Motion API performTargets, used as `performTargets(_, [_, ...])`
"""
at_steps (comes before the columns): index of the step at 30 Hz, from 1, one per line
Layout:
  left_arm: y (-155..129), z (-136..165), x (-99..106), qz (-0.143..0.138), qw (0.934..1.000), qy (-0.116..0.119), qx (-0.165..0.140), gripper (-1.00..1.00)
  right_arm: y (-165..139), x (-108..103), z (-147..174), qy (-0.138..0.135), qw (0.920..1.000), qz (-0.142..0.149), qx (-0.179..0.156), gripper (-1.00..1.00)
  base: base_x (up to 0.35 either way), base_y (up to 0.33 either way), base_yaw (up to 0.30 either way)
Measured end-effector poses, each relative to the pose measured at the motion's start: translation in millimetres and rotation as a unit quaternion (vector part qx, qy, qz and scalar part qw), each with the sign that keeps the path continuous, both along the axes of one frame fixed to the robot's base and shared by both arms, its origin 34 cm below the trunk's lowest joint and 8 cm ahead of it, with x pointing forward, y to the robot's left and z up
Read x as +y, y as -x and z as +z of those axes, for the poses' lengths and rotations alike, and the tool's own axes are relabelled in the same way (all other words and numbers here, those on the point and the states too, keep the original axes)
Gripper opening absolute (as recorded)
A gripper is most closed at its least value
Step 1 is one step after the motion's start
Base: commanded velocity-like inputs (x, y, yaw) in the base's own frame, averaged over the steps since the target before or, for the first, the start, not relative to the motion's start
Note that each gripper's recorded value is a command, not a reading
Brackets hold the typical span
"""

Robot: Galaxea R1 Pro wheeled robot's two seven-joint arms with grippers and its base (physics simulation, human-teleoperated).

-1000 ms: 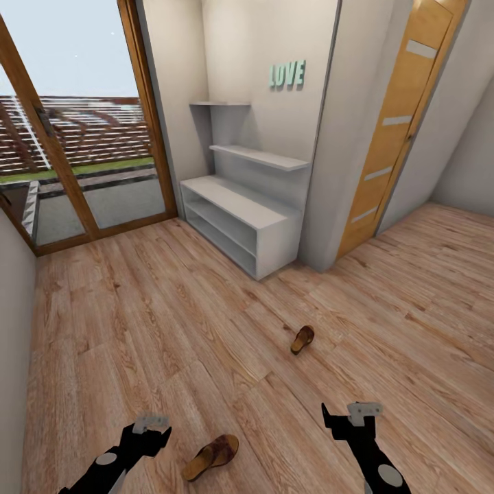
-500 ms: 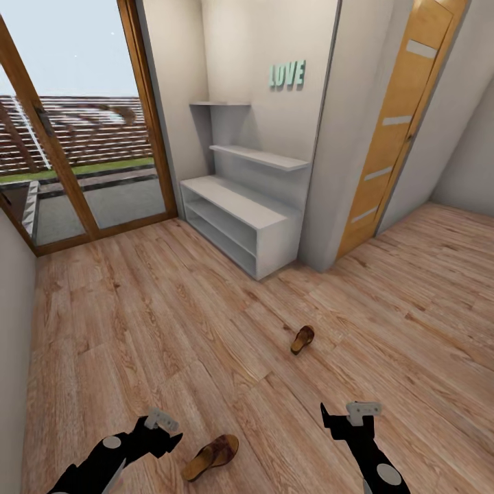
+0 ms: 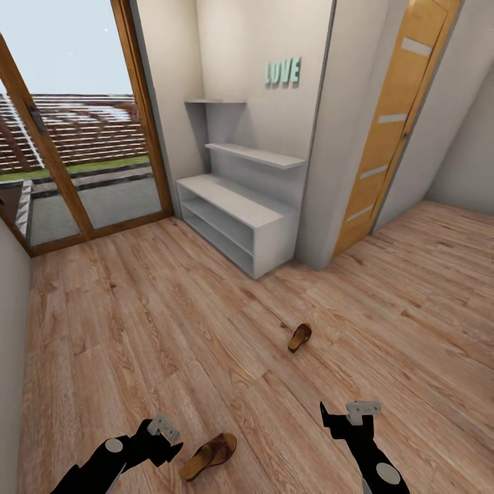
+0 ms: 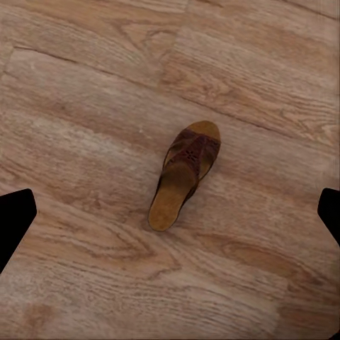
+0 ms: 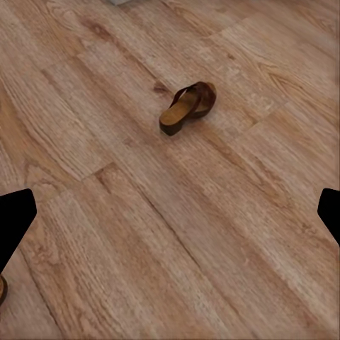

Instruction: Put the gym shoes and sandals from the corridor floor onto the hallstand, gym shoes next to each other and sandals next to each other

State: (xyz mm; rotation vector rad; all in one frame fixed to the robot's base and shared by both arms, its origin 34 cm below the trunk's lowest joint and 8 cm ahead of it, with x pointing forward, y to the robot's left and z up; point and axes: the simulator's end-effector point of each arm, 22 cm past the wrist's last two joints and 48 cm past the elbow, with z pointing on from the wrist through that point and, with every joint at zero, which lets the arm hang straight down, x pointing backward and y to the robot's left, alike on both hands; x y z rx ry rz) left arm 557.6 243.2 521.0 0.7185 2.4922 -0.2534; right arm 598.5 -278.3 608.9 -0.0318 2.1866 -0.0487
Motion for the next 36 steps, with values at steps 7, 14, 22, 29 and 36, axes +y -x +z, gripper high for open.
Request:
performTargets(7, [1.1, -0.3, -1.1, -0.002, 1.0000, 0.000, 0.001, 1.00, -0.1, -0.5, 0.6, 0.000, 1.0000, -0.001, -0.001, 1.00, 0.204, 0.000, -0.006])
performTargets(14, [1.3, -0.7, -2.6, -0.004, 1.0000, 0.000, 0.001, 1.00, -0.3, -0.7, 0.4, 0.000, 1.0000, -0.001, -0.001, 1.00, 0.074, 0.000, 0.000])
performTargets(22, [1.2, -0.7, -3.2, -0.004, 1.0000, 0.000, 0.001, 1.00, -0.4, -0.1, 0.3, 0.000, 1.0000, -0.001, -0.001, 1.00, 0.012, 0.000, 0.000])
performTargets(29, [1.2, -0.7, -3.3, -0.004, 1.0000, 0.000, 0.001, 1.00, -0.5, -0.2, 0.4, 0.000, 1.0000, -0.001, -0.001, 1.00, 0.003, 0.000, 0.000])
performTargets(36, [1.0, -0.5, -3.5, -0.003, 1.0000, 0.000, 0.001, 1.00, -0.4, -0.1, 0.6, 0.001, 1.0000, -0.001, -0.001, 1.00, 0.038, 0.000, 0.000])
